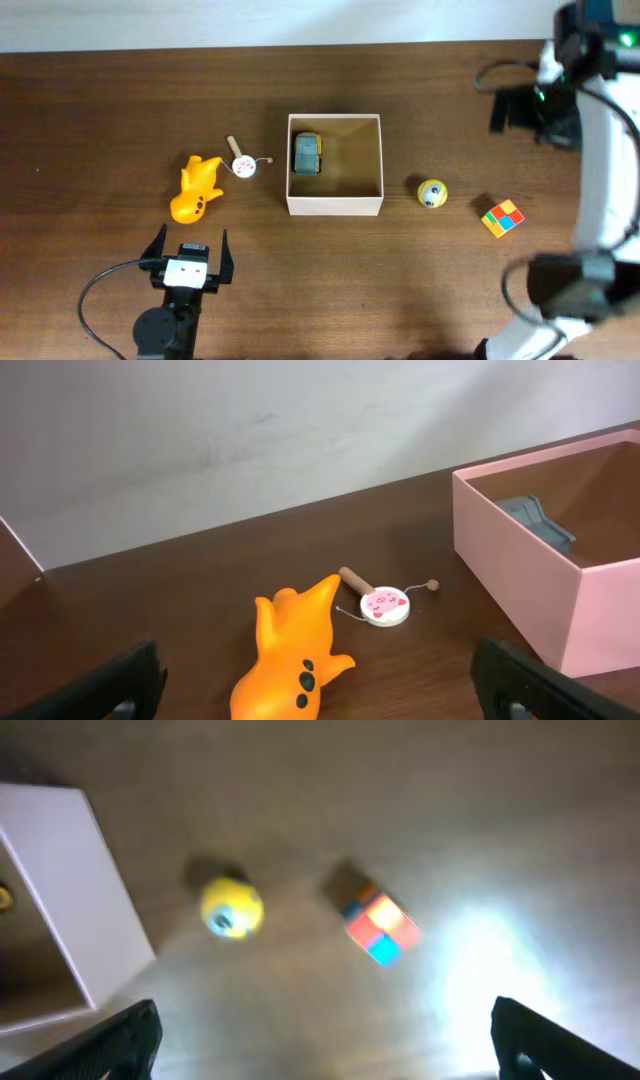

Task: Pack container
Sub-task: 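Raise the right gripper and move it over the colour cube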

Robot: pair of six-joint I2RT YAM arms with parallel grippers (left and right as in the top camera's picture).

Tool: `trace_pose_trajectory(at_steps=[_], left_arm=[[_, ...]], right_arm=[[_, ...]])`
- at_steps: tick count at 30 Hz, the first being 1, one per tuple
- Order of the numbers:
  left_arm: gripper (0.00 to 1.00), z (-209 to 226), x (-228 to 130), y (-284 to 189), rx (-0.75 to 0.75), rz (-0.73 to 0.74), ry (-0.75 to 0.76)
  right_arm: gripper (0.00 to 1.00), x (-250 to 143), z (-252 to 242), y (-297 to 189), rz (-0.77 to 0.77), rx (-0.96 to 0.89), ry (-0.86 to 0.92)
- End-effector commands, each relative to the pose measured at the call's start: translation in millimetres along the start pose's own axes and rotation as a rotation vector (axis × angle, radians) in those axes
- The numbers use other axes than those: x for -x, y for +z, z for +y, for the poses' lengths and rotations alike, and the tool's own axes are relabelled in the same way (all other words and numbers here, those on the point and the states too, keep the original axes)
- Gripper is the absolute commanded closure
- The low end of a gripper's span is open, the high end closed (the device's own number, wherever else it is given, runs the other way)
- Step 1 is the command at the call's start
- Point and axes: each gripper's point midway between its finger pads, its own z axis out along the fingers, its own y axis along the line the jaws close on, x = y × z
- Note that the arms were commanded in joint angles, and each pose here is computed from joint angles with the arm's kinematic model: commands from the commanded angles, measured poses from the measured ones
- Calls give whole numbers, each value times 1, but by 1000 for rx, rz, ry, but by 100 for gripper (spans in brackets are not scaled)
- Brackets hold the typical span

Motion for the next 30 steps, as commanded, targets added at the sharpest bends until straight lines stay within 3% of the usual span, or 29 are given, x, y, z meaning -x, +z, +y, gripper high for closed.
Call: trace_pose_trajectory(at_steps=[1,8,13,18,24,30], left_arm=[[1,1,-2,0,7,4,15],[1,1,-2,0,7,4,15],[1,1,-2,0,7,4,15],[1,1,-2,0,7,4,15],[1,1,-2,0,7,4,15],[1,1,-2,0,7,4,15]], right_arm=[[1,-26,-36,6,35,-94,126],[1,-56,-69,68,115,-59,316],[1,-64,-67,120,137,26,349],[1,-71,-67,139,146,17,440],[1,-65,-68,150,110,3,698],[1,-55,-69,168,46,19,752]])
